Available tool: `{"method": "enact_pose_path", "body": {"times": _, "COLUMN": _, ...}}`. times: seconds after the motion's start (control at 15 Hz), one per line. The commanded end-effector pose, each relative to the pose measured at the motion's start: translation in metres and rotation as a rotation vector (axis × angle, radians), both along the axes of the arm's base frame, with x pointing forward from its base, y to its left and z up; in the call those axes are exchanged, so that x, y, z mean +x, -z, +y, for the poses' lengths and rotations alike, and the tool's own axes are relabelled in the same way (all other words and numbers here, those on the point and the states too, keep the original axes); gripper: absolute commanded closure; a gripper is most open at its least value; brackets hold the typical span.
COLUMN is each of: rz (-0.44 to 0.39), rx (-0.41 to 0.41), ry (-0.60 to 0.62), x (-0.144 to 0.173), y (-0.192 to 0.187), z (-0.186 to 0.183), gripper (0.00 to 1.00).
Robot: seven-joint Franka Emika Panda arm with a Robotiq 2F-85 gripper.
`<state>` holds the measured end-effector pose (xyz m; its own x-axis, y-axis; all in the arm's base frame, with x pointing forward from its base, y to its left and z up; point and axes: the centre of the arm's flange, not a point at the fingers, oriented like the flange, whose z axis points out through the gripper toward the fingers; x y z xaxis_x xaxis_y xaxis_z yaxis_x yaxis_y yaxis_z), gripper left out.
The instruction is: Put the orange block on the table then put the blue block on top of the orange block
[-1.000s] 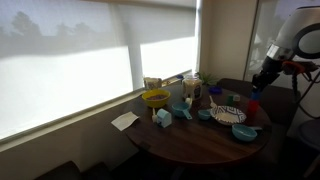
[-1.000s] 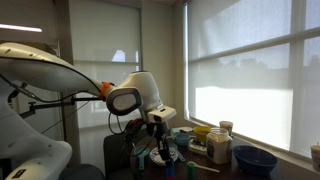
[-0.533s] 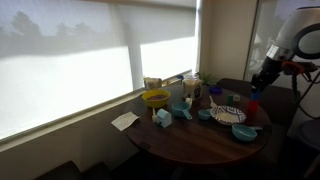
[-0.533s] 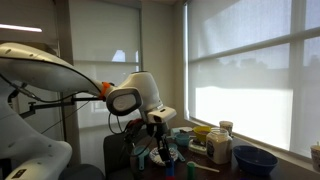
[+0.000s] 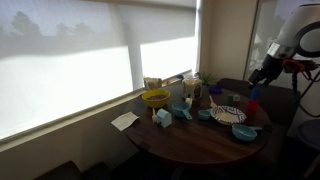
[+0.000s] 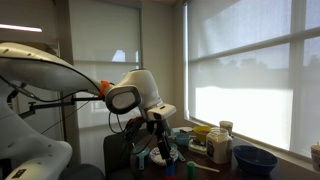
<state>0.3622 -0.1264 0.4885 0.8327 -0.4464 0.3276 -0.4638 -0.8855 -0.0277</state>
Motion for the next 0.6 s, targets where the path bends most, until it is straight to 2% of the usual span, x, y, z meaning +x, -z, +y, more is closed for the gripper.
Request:
{"method": "enact_pose_path", "body": {"times": 0.0, "rz": -0.047, "rx": -0.023, "ry": -0.032, "x": -0.012, "y": -0.026, "z": -0.007, "gripper": 0.00}}
{"method": "enact_pose_path", "body": {"times": 0.2, "rz": -0.088, "rx": -0.027, "ry": -0.023, "x": -0.020, "y": -0.049, "z": -0.016, "gripper": 0.00}}
{"method": "enact_pose_path", "body": {"times": 0.53, "rz": -0.104, "rx": 0.030, "ry": 0.021, "x": -0.031, "y": -0.076, "z": -0.027, "gripper": 0.00}}
